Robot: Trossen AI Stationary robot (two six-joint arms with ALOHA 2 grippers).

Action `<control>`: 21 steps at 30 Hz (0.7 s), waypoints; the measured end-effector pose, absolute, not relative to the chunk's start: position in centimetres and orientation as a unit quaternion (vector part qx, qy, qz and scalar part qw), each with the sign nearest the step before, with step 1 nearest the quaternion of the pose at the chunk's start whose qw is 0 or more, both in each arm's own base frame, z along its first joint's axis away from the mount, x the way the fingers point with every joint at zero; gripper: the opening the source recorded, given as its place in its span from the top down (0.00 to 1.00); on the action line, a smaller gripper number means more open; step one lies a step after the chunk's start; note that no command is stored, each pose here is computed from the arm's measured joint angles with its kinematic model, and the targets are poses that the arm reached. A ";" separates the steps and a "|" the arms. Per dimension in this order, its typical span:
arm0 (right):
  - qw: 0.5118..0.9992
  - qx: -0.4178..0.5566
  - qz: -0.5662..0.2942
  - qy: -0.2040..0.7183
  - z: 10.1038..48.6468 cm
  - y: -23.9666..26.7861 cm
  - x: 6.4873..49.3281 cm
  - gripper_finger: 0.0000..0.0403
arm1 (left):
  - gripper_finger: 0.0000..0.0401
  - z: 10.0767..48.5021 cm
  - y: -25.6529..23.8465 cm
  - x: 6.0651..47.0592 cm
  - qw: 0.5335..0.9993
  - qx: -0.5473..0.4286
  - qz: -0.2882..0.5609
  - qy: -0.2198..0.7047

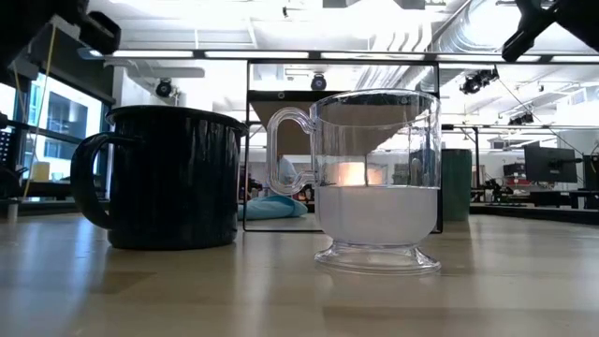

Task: Stack small to large cups/mugs on shelf
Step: Put the transparent mug on the shelf

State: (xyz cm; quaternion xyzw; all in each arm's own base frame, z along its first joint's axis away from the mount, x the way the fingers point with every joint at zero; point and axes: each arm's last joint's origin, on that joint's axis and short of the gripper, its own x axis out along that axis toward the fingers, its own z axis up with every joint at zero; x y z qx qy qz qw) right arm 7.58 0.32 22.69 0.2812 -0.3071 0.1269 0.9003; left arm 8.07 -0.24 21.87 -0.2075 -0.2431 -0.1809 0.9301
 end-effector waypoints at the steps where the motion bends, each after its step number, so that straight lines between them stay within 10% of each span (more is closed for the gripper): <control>1: 0.897 0.290 0.130 -0.306 22.7 0.3 7.6 0.56 | 0.79 22.1 -0.2 7.9 0.925 -0.209 -0.186 -0.256; 21: 0.910 0.312 0.101 -0.253 21.7 0.2 8.3 0.56 | 0.79 23.6 0.1 6.7 0.890 -0.228 -0.142 -0.369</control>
